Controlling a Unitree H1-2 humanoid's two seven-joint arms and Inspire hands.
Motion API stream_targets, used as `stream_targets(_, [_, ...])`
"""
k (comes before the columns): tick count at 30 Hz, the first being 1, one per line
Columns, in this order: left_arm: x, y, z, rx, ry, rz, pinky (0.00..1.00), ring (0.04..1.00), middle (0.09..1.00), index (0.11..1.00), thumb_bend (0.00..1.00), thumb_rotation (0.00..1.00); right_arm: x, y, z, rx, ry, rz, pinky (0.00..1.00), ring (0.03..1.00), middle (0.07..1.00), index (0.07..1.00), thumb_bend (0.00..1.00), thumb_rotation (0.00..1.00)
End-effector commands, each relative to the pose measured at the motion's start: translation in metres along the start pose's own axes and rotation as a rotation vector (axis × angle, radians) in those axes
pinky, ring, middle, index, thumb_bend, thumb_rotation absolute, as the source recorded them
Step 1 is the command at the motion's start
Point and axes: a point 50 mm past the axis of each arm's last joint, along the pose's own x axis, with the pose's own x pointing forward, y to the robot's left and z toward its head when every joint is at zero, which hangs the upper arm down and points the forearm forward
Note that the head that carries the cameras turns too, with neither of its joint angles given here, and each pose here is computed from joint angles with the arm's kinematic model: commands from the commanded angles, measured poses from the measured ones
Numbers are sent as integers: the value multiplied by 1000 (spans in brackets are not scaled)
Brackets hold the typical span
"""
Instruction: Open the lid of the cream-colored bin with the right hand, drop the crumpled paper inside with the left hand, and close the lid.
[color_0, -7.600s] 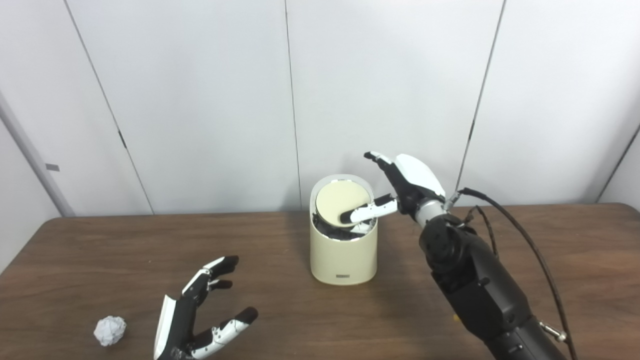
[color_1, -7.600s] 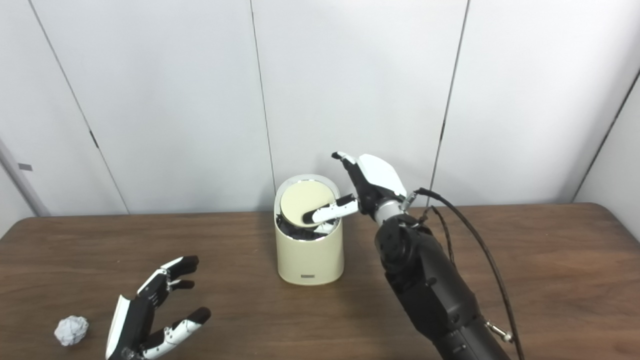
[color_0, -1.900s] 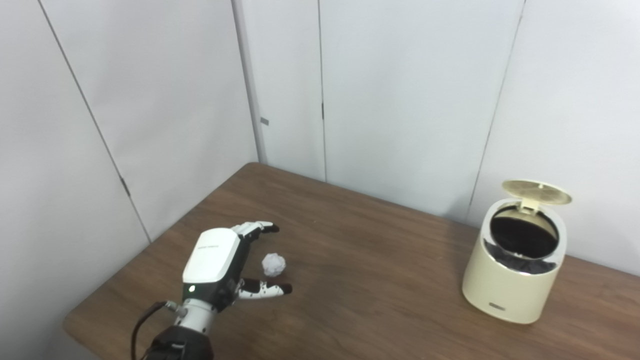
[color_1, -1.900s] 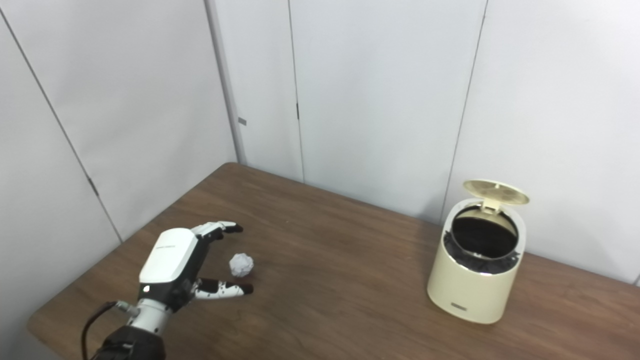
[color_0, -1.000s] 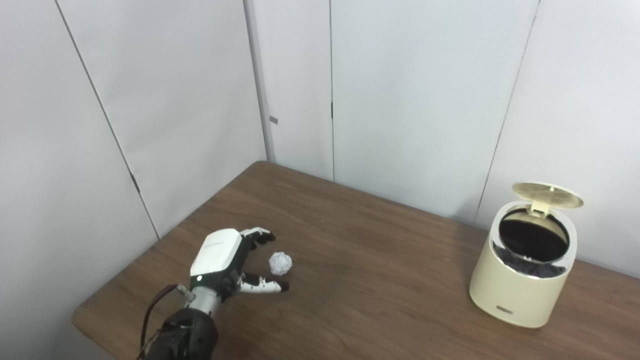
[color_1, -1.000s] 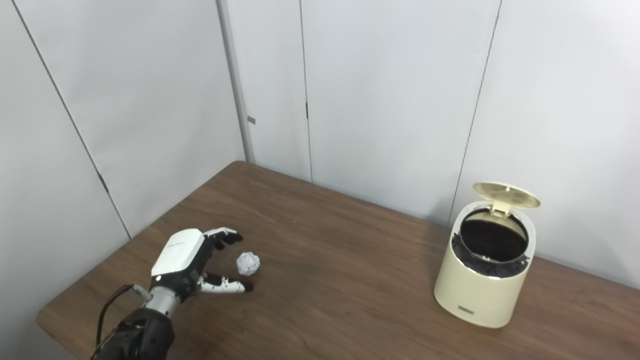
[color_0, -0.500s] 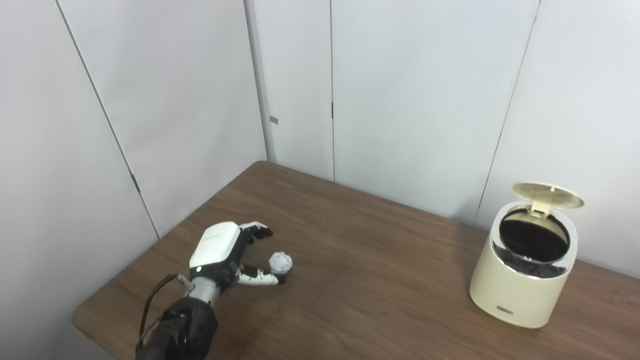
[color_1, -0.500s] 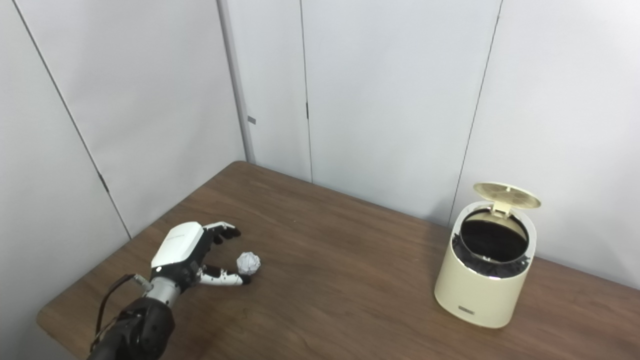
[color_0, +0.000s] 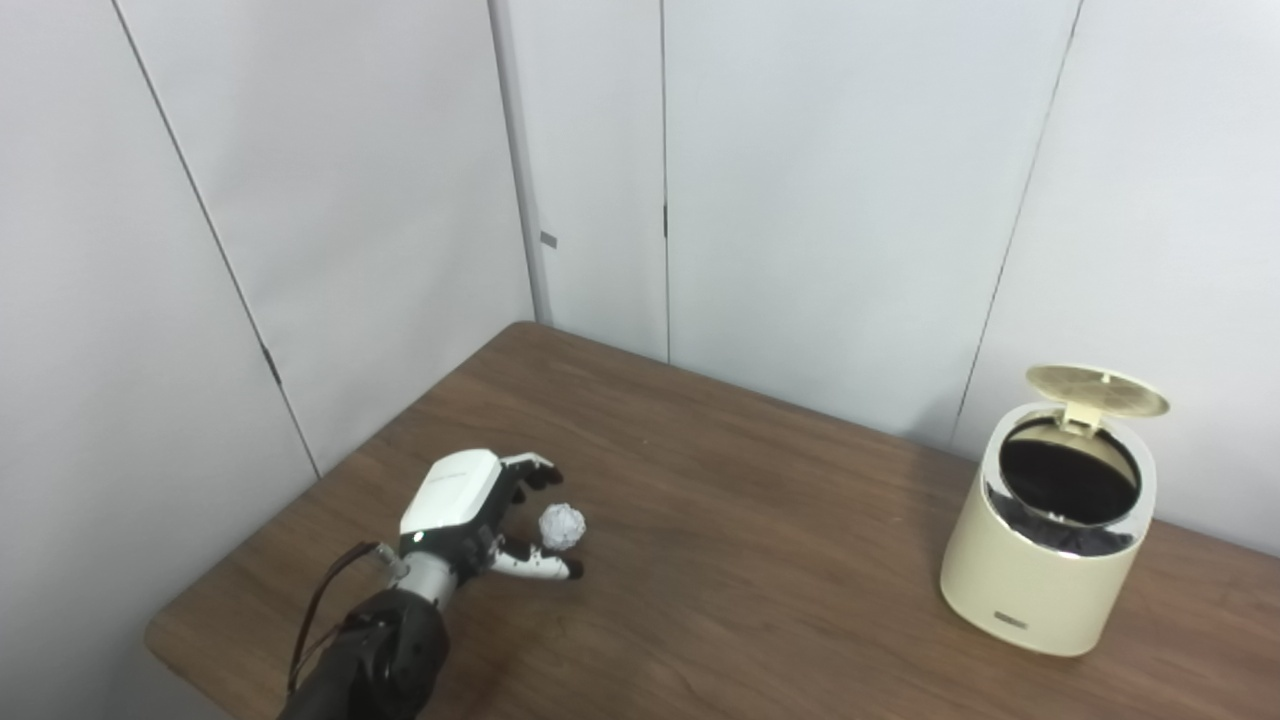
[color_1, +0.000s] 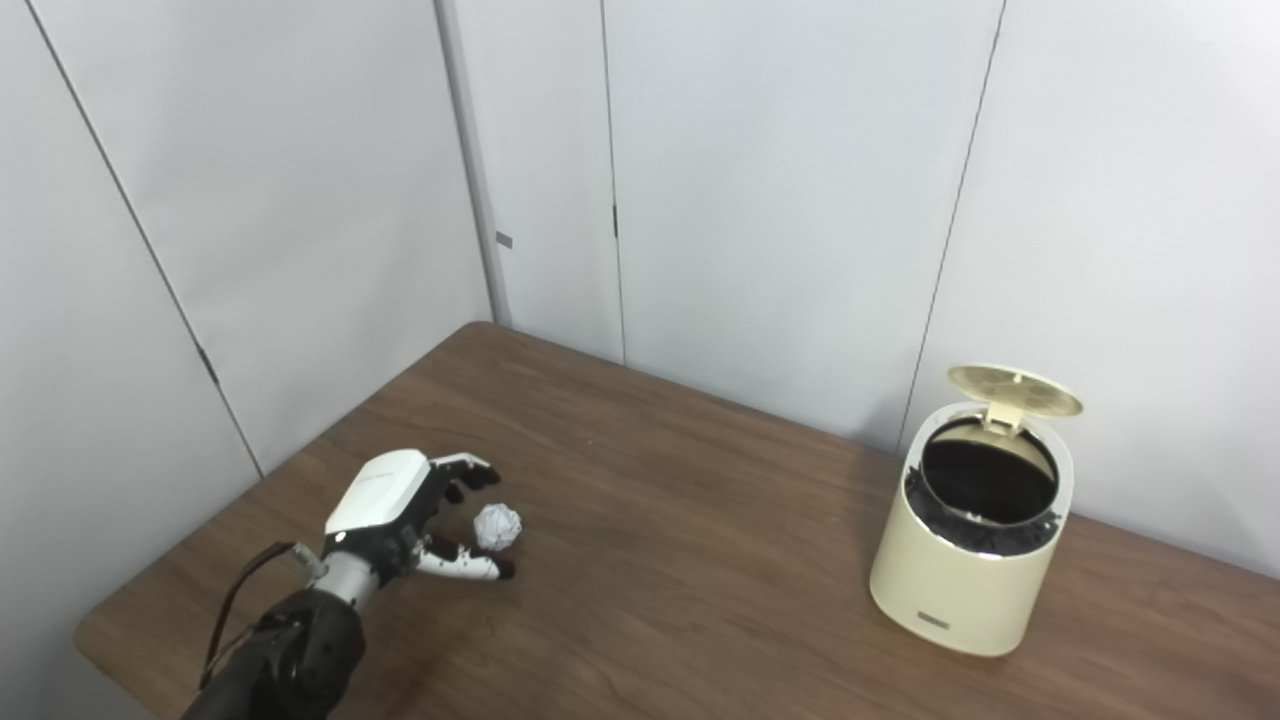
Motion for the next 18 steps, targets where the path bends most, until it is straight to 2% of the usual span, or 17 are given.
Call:
stream_targets(1, [11,12,4,19,-29,27,575,672,729,733,1000,286,10,-6,14,5,-93,-20,438,696,757,768,1000,823])
stream_targets(6, [13,5,4,30,-18,-8,601,694,745,749,1000,270,9,-6,14,4,-92,-22,431,695,762,770,1000,817])
stream_targets(12, [15,0,2,30,-15,-37,586,678,733,734,1000,249,7,-6,18,3,-83,-25,421,682,757,767,1000,827])
stream_targets(18, [15,-4,-2,32,31,-83,605,694,738,734,1000,226,7,-6,19,14,-77,-29,422,683,749,771,1000,826])
